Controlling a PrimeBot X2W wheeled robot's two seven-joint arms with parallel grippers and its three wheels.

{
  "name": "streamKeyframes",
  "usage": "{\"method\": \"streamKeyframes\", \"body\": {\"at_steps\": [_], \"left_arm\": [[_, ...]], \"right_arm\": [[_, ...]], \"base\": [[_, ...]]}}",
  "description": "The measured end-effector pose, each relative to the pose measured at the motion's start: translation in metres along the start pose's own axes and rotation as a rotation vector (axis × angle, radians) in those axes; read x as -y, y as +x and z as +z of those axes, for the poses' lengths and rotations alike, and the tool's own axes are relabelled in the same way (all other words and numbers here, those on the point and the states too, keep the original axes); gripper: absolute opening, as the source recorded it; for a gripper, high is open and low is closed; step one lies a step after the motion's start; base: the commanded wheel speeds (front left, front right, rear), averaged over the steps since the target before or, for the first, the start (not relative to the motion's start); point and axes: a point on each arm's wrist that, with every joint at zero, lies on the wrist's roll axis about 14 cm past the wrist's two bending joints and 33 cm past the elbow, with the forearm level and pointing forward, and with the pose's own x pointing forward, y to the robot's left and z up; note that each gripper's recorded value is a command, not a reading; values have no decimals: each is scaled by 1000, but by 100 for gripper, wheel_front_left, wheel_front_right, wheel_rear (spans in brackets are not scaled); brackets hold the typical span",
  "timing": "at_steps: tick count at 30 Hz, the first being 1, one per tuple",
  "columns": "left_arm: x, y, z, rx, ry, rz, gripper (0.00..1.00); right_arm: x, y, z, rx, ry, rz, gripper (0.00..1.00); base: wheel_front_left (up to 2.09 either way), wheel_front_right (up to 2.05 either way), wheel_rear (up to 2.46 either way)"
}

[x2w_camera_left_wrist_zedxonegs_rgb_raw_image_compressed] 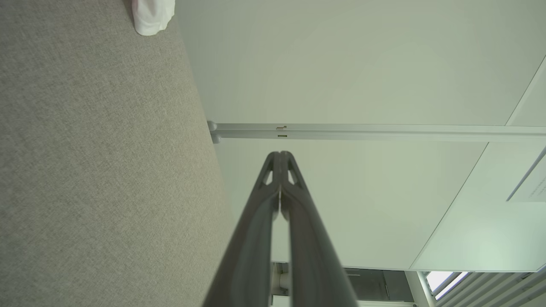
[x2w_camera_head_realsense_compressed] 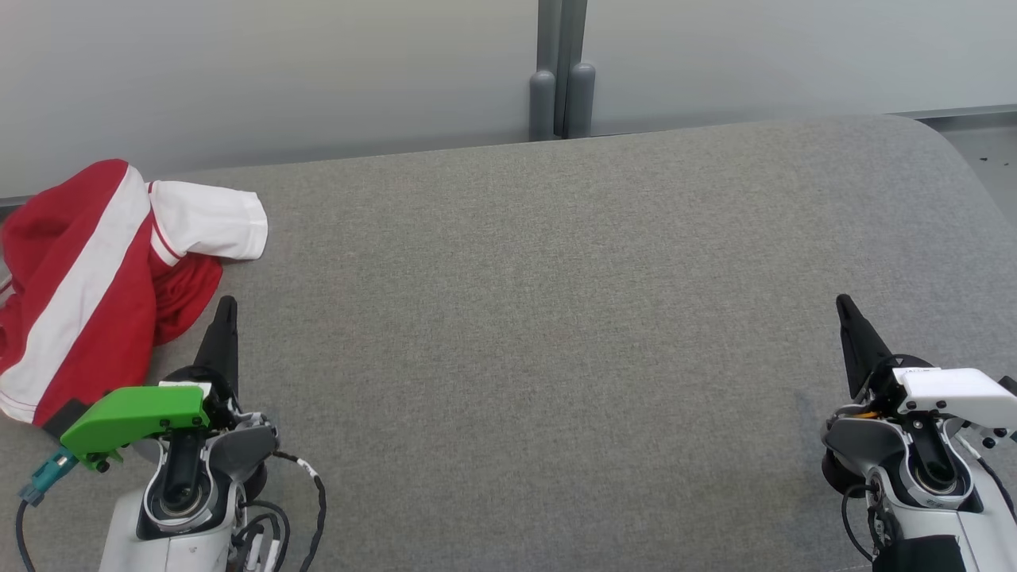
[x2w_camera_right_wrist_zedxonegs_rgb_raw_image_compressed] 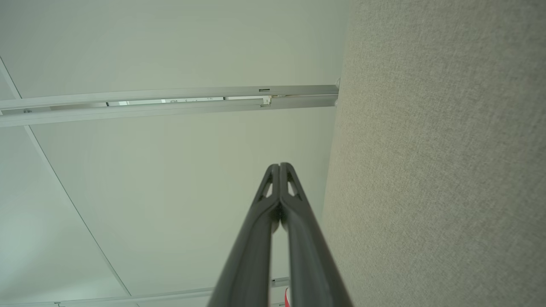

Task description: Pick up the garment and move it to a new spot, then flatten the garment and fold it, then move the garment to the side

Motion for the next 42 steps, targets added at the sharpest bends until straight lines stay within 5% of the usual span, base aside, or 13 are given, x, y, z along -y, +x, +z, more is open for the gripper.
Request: {"method": "streamKeyframes", "body": {"at_steps": [29,30,37,42], "left_arm": [[0,0,0,0,0,0,0],[0,0,0,0,0,0,100],[-39,-18,-2,4,-10,105,100],[-33,-18,-4,13,-2,85,100]], "right_arm": [[0,0,0,0,0,0,0],[0,0,0,0,0,0,100],[37,-17,-6,-1,18,-102,100],[35,-17,-8,3,4,-93,100]], "base": [[0,0,0],[0,0,0],[0,0,0],[0,0,0]]}}
